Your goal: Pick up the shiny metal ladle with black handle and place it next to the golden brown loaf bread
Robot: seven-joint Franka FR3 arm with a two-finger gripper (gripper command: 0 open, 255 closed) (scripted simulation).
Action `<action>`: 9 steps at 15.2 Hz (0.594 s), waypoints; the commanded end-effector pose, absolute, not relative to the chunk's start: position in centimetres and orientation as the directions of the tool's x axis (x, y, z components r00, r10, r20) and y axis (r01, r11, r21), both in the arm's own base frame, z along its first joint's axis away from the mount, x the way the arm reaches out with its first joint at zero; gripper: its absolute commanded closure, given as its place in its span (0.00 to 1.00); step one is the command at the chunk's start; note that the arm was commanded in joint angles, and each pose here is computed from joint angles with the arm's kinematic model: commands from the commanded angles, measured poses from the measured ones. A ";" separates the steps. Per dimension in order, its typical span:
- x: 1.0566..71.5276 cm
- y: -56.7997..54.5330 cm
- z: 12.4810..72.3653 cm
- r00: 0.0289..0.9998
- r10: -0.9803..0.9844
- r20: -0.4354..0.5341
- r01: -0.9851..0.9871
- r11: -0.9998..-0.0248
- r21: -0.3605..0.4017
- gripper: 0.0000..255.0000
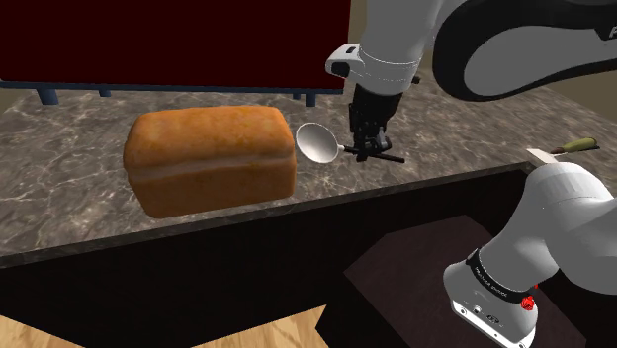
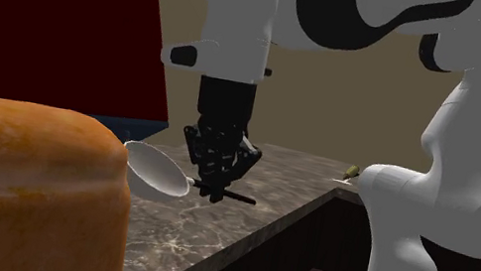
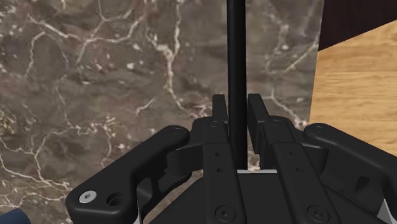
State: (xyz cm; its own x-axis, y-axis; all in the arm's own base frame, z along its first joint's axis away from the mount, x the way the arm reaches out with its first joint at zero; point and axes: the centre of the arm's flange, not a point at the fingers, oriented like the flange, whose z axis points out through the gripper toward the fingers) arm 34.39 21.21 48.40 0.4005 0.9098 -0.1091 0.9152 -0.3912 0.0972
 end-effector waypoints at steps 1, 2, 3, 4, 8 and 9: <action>34.5 21.3 47.1 0.400 0.910 -0.110 0.915 -0.391 0.096 1.00; 34.5 21.3 46.6 0.400 0.910 -0.110 0.915 -0.391 0.096 1.00; 34.5 21.3 45.7 0.400 0.910 -0.110 0.915 -0.391 0.096 1.00; 34.5 21.3 45.7 0.400 0.910 -0.110 0.915 -0.391 0.096 1.00; 34.5 21.3 45.7 0.400 0.910 -0.110 0.915 -0.391 0.096 1.00; 34.5 21.3 45.7 0.400 0.910 -0.110 0.915 -0.391 0.096 1.00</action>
State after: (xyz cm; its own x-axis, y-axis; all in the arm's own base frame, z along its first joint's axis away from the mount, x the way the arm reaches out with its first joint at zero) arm 34.59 21.32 46.04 0.4010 0.9103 -0.1029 0.9145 -0.3914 0.1020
